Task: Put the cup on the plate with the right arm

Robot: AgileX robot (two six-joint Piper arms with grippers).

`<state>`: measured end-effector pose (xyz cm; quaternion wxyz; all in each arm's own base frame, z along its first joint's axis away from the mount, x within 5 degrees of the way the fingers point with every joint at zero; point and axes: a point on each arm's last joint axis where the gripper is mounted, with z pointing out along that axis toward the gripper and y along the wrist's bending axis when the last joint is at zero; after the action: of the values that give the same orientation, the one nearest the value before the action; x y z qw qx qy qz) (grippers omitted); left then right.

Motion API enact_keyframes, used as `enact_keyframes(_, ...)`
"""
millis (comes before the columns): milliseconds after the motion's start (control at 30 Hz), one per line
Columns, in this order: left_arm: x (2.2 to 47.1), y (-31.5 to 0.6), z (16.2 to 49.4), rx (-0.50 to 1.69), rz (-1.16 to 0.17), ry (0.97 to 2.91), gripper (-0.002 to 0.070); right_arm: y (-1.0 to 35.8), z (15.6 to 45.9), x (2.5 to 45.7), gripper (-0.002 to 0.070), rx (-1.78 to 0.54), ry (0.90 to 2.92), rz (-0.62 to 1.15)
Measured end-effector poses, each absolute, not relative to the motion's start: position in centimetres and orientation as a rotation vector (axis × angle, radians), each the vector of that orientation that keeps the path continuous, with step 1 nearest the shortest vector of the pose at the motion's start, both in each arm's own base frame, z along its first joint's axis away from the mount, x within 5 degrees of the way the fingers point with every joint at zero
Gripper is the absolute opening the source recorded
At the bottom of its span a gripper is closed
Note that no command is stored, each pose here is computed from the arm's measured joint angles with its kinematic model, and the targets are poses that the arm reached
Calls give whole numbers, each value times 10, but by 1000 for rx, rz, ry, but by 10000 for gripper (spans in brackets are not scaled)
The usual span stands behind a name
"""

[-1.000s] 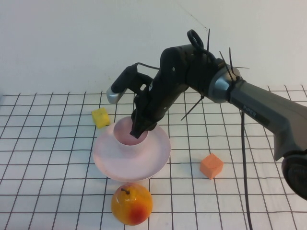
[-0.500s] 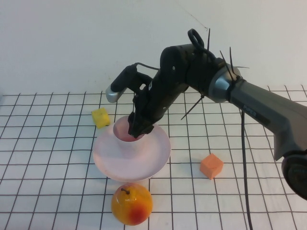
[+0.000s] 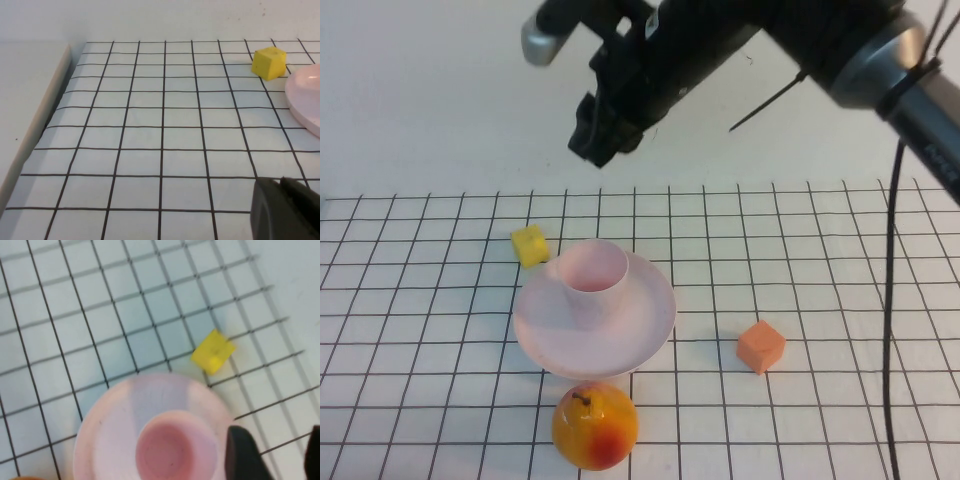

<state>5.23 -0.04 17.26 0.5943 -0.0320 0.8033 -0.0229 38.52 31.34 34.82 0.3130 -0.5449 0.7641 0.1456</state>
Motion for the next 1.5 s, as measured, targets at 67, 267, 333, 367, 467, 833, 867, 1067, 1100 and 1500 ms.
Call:
enact_keyframes(67, 52, 0, 173, -74, -53, 1867, -3, 306, 377, 376, 211, -1418, 1959, 369)
enact_keyframes(267, 52, 0, 173, -74, -53, 1867, -3, 277, 440, 351, 25, -1349, 1844, 236)
enact_keyframes(333, 52, 0, 173, -74, -53, 1867, -3, 266, 455, 346, 9, -1319, 1828, 152)
enact_keyframes(367, 52, 0, 173, -74, -53, 1867, -3, 261, 460, 345, 6, -1293, 1832, 105)
enact_keyframes(467, 52, 0, 173, -74, -53, 1867, -3, 242, 474, 344, 0, -1181, 1863, -59)
enact_keyframes(833, 52, 0, 173, -74, -53, 1867, -3, 186, 522, 331, -1, -834, 1847, -496)
enact_keyframes(867, 52, 0, 173, -74, -53, 1867, -3, 183, 524, 331, -1, -824, 1843, -521)
enact_keyframes(1067, 52, 0, 173, -74, -53, 1867, -3, 181, 525, 331, -1, -813, 1840, -550)
enact_keyframes(1100, 52, 0, 173, -74, -53, 1867, -3, 181, 525, 331, -1, -813, 1840, -550)
enact_keyframes(1500, 52, 0, 173, -74, -53, 1867, -3, 179, 523, 334, -1, -818, 1856, -506)
